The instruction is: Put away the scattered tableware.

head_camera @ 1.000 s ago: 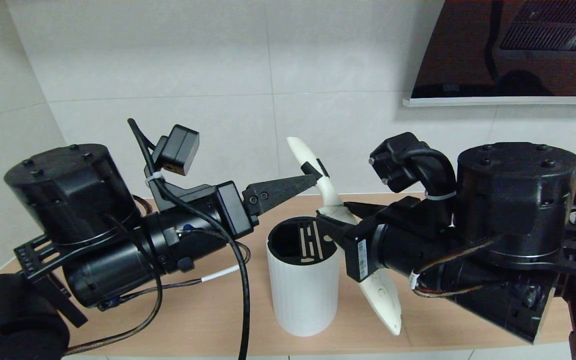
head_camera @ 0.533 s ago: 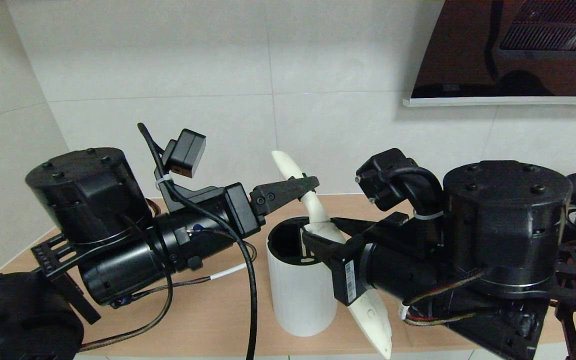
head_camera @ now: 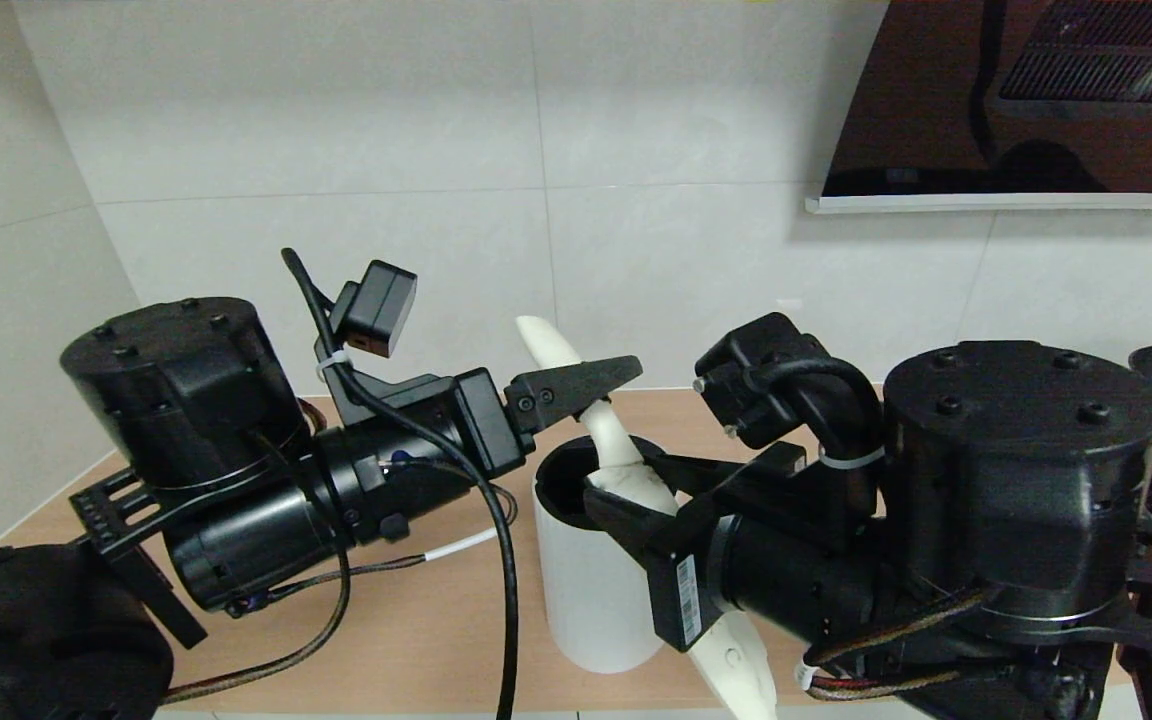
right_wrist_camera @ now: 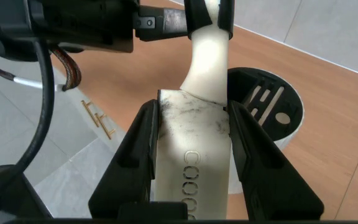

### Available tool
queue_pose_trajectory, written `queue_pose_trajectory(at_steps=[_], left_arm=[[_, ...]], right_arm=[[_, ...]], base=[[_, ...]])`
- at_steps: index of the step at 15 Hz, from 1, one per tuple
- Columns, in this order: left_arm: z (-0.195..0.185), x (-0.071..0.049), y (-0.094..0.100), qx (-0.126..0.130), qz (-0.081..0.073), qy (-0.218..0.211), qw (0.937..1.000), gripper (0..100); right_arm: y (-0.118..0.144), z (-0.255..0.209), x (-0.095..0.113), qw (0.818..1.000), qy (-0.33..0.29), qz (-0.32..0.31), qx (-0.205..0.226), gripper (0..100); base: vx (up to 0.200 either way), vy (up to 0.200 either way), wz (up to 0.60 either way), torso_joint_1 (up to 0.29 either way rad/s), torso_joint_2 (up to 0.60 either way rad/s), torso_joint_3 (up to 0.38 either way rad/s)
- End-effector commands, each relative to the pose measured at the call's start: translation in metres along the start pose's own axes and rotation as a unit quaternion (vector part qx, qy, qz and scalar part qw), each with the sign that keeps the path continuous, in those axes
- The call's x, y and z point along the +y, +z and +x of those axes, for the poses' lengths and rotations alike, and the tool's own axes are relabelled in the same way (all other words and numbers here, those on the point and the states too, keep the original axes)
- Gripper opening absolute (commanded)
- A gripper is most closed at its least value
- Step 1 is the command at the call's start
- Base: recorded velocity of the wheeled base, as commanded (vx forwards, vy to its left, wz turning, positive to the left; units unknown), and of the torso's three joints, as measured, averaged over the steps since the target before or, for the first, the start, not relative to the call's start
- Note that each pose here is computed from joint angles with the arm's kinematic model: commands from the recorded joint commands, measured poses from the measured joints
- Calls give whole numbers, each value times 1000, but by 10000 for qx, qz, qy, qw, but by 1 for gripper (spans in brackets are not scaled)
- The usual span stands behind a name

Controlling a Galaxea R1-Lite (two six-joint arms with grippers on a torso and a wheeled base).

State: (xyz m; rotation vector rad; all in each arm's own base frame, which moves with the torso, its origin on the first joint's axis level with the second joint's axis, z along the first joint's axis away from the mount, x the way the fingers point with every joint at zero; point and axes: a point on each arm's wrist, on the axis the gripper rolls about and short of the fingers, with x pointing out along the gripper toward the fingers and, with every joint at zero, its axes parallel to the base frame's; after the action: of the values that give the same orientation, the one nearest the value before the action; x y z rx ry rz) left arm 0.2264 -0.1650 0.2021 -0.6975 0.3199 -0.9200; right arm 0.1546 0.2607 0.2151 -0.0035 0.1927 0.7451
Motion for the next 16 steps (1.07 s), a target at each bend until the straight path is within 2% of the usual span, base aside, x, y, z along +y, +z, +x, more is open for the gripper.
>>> queue_pose_trajectory(at_steps=[1,8,9,16], left_arm=[[1,0,-2,38,-12,-2,10000,100],[2,-1,-2,6,-8,10,10000,100],[2,-1,-2,-15,-5,22,10000,0],[2,1,-4,22,-21,46,10000,0]], right_arm=[[1,0,0,10000,8,4,-17,0],[-2,-2,4,10000,79,-21,24,0],[-2,-2,6,9999,109,-26,26,0],[-1,-5,7,9999,144,-20,-8,0]], base=[[0,0,0,0,0,0],[0,0,0,0,0,0],[0,0,0,0,0,0],[0,0,0,0,0,0]])
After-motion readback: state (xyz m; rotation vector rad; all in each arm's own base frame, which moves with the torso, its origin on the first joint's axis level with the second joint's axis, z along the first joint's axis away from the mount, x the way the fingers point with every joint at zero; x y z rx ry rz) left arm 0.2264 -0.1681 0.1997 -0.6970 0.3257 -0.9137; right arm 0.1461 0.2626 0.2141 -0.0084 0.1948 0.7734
